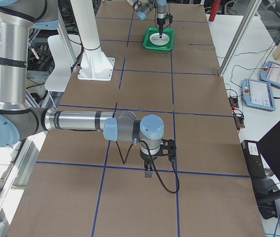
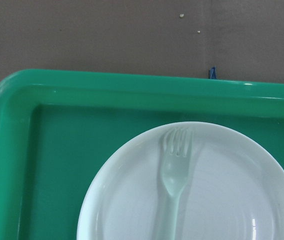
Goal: Place fork
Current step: 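Move the left gripper over the white fork on the plate and lower, then close the left gripper on the white fork's handle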
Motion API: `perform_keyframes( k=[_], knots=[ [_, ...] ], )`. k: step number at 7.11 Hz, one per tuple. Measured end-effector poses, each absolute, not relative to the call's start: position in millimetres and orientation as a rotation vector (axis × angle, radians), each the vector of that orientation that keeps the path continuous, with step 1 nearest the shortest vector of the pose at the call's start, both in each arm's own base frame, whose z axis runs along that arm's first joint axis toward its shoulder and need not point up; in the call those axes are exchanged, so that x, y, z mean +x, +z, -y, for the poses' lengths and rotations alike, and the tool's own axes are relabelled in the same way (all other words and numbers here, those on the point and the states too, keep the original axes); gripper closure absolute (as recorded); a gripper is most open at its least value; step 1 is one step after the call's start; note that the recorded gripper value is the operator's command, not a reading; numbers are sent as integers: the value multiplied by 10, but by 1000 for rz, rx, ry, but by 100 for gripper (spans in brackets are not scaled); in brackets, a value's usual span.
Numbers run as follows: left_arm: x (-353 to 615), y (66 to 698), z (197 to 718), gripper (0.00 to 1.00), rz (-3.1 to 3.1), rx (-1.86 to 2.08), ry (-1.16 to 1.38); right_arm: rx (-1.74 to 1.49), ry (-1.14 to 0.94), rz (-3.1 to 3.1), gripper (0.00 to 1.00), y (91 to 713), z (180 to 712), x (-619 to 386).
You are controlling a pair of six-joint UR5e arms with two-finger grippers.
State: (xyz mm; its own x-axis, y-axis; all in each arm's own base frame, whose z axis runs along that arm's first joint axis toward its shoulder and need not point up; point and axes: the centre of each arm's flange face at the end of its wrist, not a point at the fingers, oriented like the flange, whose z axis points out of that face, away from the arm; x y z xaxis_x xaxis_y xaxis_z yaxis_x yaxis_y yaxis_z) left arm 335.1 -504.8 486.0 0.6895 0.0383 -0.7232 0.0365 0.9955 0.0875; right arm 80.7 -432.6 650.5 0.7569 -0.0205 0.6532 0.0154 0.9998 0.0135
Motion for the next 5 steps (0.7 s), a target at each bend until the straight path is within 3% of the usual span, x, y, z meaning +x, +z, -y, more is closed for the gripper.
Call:
perform_keyframes(
  k=[1, 5],
  knots=[
    [3410, 4916, 5051, 19, -814, 98, 8, 7, -20, 712, 0, 6507, 4325, 807],
    [3459, 5005, 5061, 45, -826, 103, 16, 8, -20, 712, 0, 6503, 4326, 807]
  ],
)
